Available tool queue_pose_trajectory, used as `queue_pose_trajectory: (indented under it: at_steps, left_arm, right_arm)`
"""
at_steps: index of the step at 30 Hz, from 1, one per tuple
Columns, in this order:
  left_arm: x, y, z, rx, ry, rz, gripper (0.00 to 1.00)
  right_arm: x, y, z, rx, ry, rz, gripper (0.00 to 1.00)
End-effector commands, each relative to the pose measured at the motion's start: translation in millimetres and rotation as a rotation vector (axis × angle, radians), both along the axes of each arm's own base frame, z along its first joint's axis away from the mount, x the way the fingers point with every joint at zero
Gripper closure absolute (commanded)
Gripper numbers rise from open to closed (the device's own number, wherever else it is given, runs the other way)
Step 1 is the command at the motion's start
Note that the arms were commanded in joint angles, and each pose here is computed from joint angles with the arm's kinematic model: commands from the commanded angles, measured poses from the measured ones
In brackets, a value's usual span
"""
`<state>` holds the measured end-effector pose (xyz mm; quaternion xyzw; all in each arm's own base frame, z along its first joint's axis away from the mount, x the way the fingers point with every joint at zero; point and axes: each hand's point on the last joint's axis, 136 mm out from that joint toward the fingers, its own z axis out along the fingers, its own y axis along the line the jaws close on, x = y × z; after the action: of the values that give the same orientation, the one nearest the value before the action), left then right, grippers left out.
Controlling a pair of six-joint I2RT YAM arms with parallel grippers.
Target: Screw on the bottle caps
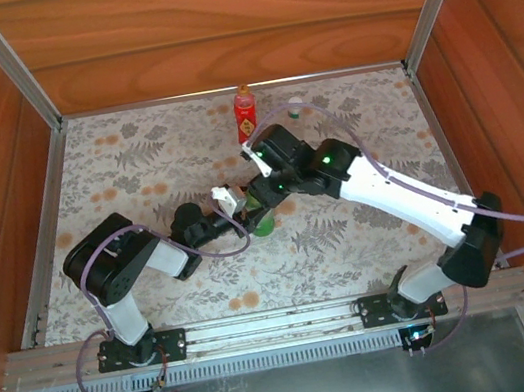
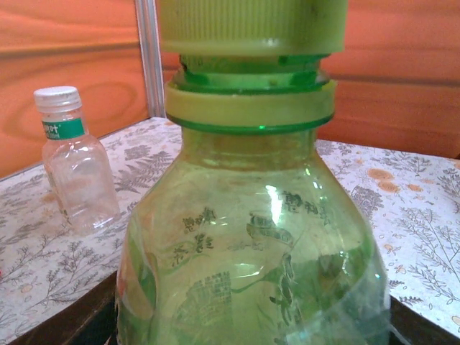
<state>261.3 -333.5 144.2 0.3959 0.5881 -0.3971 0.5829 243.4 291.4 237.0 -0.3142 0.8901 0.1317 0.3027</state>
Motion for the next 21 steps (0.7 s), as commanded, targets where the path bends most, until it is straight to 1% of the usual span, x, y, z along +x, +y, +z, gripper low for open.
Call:
queue_pose_trajectory:
  at_steps: [1, 6, 10, 15, 21]
  left_arm:
    - [-4.4, 4.8, -9.0, 0.016, 0.046, -0.007, 0.40]
    - [-6.2, 4.9, -9.3, 0.017, 0.047, -0.015, 0.40]
    - [-7.7, 4.5, -10.6, 0.020, 0.048, -0.021, 0.40]
    - [-8.3, 7.4, -9.6, 0.020, 0.047, -0.013, 0.40]
    - [-8.9, 7.4, -8.6, 0.017, 0.046, -0.014, 0.40]
  right_arm:
    - [5.8, 2.2, 24.2, 0.108, -0.070, -0.042, 0.34]
    - [5.4, 4.6, 19.8, 0.203, 0.028, -0.031, 0.47]
    - [7.7, 9.7, 11.1, 0.214, 0.078, -0.009, 0.58]
    - [14.2, 9.5, 1.3, 0.211, 0.113, -0.015, 0.68]
    - [11.9, 12.4, -10.7, 0.230, 0.168, 0.003, 0.75]
